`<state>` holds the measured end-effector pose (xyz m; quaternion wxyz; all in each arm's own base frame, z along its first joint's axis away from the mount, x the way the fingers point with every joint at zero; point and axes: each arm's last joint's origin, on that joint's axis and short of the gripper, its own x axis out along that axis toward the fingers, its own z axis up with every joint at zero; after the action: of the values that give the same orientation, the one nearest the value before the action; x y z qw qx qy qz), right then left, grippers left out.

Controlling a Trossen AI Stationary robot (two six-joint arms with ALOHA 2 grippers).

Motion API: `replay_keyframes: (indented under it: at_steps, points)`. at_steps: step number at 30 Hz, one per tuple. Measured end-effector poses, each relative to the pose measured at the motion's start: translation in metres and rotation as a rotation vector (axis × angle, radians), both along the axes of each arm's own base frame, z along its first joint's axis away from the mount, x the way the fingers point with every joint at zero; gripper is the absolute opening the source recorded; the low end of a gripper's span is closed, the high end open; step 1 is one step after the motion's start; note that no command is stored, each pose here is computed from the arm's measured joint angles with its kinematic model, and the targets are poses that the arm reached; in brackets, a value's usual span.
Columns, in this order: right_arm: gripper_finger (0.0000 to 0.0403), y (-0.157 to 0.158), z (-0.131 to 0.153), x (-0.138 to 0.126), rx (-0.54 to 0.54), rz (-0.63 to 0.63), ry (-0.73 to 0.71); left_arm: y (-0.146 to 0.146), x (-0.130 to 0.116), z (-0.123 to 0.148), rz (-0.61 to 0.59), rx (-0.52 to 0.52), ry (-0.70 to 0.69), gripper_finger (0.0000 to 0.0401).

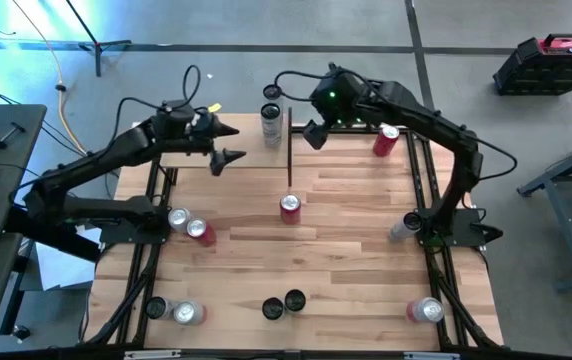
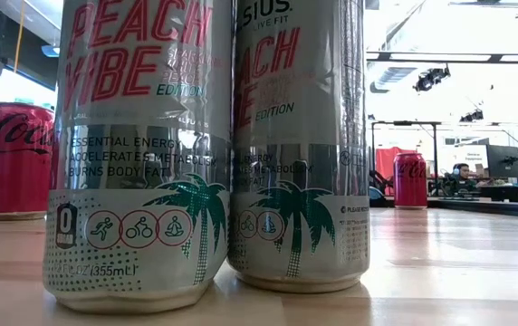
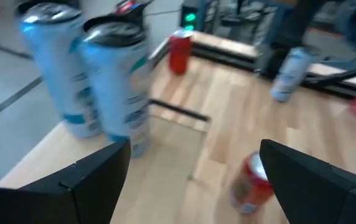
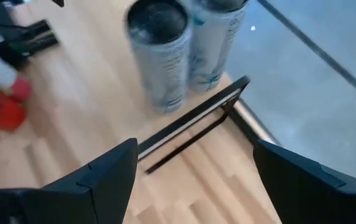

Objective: Place canned beverage on shelf
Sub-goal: Put the blue soda can on the shelf aligned with the other blue soda cans

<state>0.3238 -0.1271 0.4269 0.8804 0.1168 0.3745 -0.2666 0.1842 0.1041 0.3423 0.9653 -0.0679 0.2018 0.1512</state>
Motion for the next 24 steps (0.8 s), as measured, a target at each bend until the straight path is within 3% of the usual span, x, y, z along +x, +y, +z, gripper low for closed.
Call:
replay_keyframes:
  at_steps: [7, 15, 17, 24]
  points:
    - [0.0305, 0.037, 0.003, -0.012, 0.117, -0.054, 0.043, -0.03, -0.009, 0.012, -0.134, 0.013, -0.053, 0.0349]
    - [0.0305, 0.084, -0.008, -0.029, 0.19, -0.197, 0.248, -0.053, -0.016, 0.013, -0.232, -0.003, -0.023, 0.0349]
    - [0.0305, 0.095, -0.01, -0.029, 0.199, -0.21, 0.233, -0.056, -0.018, 0.013, -0.248, -0.004, -0.019, 0.0349]
    - [0.0305, 0.121, -0.033, -0.072, 0.288, -0.336, 0.267, -0.064, -0.021, 0.014, -0.271, -0.022, -0.016, 0.0349]
